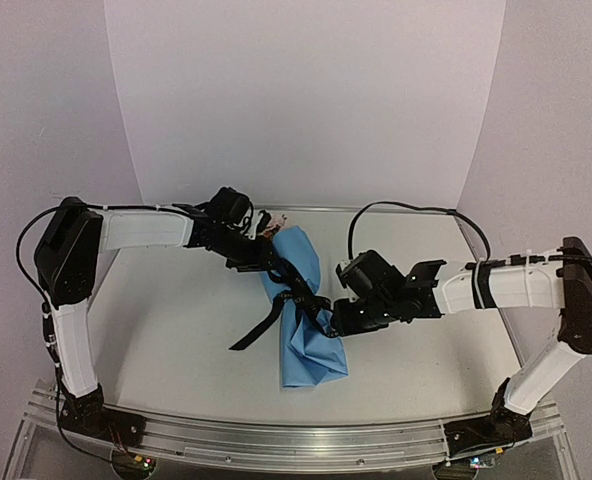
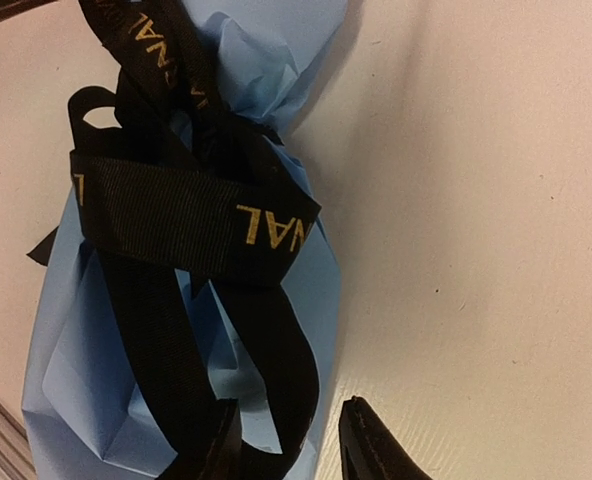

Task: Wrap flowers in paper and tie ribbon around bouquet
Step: Cross the half-tied ribbon over the folded bouquet.

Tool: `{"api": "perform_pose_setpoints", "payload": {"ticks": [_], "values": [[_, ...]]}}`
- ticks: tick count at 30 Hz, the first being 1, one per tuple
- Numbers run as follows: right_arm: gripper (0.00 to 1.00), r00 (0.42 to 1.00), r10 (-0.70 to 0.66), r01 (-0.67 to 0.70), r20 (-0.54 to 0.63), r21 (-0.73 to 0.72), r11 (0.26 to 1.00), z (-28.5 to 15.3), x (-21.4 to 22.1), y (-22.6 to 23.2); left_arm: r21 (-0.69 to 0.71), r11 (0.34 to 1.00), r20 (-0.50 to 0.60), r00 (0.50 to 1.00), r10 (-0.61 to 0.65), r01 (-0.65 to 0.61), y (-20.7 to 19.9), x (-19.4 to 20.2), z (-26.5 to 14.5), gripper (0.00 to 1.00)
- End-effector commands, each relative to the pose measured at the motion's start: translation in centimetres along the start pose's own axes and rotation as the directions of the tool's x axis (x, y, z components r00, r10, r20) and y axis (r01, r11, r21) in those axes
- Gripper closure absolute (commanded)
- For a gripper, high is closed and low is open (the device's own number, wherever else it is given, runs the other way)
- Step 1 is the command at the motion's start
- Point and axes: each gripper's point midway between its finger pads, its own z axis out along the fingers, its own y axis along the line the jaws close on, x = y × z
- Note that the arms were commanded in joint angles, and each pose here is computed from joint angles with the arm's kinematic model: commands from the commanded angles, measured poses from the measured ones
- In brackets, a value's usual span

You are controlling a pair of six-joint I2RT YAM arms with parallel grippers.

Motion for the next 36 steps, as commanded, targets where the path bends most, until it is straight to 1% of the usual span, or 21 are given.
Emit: {"api": "perform_pose_setpoints", "payload": {"ticks": [1,3,7,11,14,16,24,36], "values": [[0.70,0.998,-0.002,-0.001,0.057,0.040,0.999,-0.7,-1.9,0.2,0.013,1.000,0.027,1.000,0.015,-0.015,-0.9,-1.5,0.2,0.68],[0.77,0.998,-0.001,-0.003,0.066,0.058,0.998,-0.9,-2.2,0.0,0.007,1.000,0.020,1.000,0.014,-0.014,-0.7,-1.3,0.3,0.76],[0.88,0.996,-0.006,-0.003,0.091,0.096,0.995,-1.5,-3.1,-0.5,0.001,1.000,0.018,1.000,0.015,-0.015,-0.6,-1.2,0.1,0.85],[0.96,0.994,-0.014,-0.002,0.112,0.134,0.991,-2.0,-4.0,-0.9,-0.006,1.000,0.022,1.000,0.014,-0.014,-0.6,-1.2,-0.3,0.94],[1.00,0.991,-0.024,0.001,0.130,0.171,0.985,-2.5,-4.6,-1.3,-0.014,1.000,0.023,1.000,0.010,-0.010,-0.5,-1.1,-0.8,0.98],[1.00,0.989,-0.033,0.004,0.141,0.200,0.980,-2.8,-5.0,-1.7,-0.019,1.000,0.023,1.000,0.009,-0.009,-0.5,-0.9,-1.1,1.00],[1.00,0.985,-0.088,0.045,0.150,0.267,0.963,-3.1,-6.5,-2.0,-0.027,1.000,0.024,1.000,-0.004,0.005,-0.2,-0.2,-1.6,1.00],[1.00,0.983,-0.097,0.045,0.153,0.312,0.949,-2.8,-8.1,-2.8,-0.029,1.000,0.032,0.999,-0.007,0.008,-0.1,0.2,-2.4,1.00]]}}
